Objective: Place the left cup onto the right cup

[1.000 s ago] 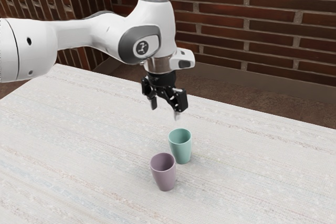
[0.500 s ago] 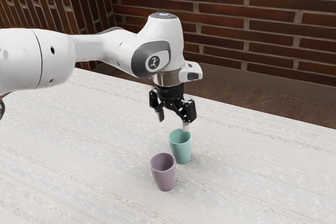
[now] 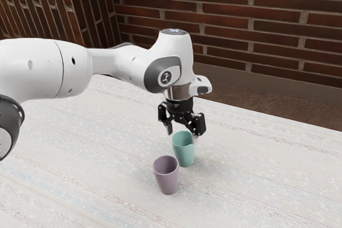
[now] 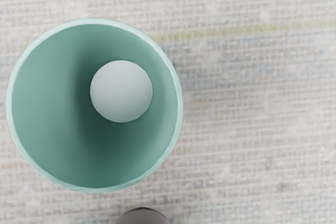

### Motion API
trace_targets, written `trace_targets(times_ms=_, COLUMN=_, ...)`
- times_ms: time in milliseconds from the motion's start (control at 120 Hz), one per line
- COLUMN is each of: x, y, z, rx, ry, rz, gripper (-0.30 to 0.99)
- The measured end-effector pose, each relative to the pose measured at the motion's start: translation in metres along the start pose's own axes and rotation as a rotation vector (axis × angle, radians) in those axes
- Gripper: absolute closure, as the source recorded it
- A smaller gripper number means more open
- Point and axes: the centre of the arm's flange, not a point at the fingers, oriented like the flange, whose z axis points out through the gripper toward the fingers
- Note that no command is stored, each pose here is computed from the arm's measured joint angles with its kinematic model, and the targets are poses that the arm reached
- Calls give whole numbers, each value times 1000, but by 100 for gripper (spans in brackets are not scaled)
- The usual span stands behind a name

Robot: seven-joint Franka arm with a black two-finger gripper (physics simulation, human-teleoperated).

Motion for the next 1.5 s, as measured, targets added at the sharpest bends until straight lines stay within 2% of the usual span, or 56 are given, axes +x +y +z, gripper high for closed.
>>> trace_targets(times_ms=367, x=11, y=-8, z=18, rx=10, ry=-5, rz=-22, gripper=0)
trace_targets(times_ms=1500, x=32, y=14, z=40, rx=37, ry=2, rz=6, gripper=1)
